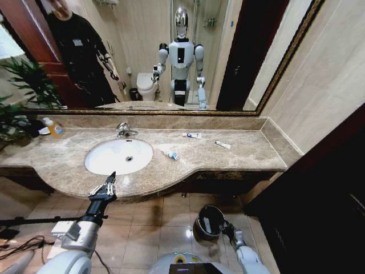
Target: Pick up the trash from the sink and place it in the trash bin.
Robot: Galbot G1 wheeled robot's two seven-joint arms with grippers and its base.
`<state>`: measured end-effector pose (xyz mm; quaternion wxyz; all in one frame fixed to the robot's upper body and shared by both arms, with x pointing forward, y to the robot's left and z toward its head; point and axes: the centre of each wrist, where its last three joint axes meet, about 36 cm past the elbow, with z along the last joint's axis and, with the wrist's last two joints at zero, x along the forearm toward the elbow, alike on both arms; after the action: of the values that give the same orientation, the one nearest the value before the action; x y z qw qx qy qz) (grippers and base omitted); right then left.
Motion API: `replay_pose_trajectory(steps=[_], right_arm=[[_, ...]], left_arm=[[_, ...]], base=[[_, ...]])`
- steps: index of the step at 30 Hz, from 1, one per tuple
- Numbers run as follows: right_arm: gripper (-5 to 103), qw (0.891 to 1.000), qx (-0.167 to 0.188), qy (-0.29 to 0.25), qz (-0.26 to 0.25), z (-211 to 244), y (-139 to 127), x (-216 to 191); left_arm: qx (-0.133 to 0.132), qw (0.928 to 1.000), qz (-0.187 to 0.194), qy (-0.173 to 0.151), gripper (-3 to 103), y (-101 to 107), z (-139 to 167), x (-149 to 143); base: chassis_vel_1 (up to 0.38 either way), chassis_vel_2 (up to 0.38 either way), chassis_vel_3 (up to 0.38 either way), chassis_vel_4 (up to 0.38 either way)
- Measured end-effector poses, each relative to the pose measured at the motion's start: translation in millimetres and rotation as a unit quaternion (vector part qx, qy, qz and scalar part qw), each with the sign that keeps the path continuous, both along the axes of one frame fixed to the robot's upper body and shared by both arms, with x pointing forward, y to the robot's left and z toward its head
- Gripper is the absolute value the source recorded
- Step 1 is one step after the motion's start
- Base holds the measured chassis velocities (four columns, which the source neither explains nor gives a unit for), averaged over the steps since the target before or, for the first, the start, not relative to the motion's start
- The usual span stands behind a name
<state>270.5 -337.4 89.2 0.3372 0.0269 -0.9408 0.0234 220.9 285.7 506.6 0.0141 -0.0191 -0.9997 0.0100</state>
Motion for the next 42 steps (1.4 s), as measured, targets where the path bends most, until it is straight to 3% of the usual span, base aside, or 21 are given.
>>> replay_pose_trajectory(steps=[1,3,5,7,10,12,21,28,37,42], right_arm=[[65,1.0,-0.002,-0.002,0.0,1.9,-1.5,-1.1],[65,1.0,-0.004,-0.003,0.001,3.4,-2.6,-1.9],[82,1.0,-0.01,-0.006,0.002,9.2,-6.7,-5.6],[82,1.0,-0.012,-0.008,0.002,12.6,-8.0,-6.9],[96,0.999,-0.015,-0.028,0.002,33.2,-13.5,-6.1],[99,0.999,-0.019,-0.038,0.002,41.7,-15.2,-4.5],[100,0.991,-0.032,-0.13,-0.011,123.6,-20.9,15.4],[100,0.978,-0.044,-0.204,-0.006,195.1,-19.6,16.3],[100,0.958,-0.016,-0.284,0.019,282.6,10.1,13.7],[100,0.954,-0.001,-0.297,0.035,307.4,22.1,31.4]], left_arm=[[0.0,1.0,0.0,0.0,0,0.0,0.0,0.0],[0.0,1.0,0.0,0.0,0,0.0,0.0,0.0],[0.0,1.0,0.0,0.0,0,0.0,0.0,0.0],[0.0,1.0,0.0,0.0,0,0.0,0.0,0.0],[0.0,1.0,0.0,0.0,0,0.0,0.0,0.0],[0.0,1.0,0.0,0.0,0,0.0,0.0,0.0],[0.0,1.0,0.0,0.0,0,0.0,0.0,0.0],[0.0,1.0,0.0,0.0,0,0.0,0.0,0.0],[0.0,1.0,0.0,0.0,0,0.0,0.0,0.0],[0.0,1.0,0.0,0.0,0,0.0,0.0,0.0]], base=[[0.0,0.0,0.0,0.0],[0.0,0.0,0.0,0.0],[0.0,0.0,0.0,0.0],[0.0,0.0,0.0,0.0],[0.0,0.0,0.0,0.0],[0.0,0.0,0.0,0.0],[0.0,0.0,0.0,0.0],[0.0,0.0,0.0,0.0],[0.0,0.0,0.0,0.0],[0.0,0.0,0.0,0.0]])
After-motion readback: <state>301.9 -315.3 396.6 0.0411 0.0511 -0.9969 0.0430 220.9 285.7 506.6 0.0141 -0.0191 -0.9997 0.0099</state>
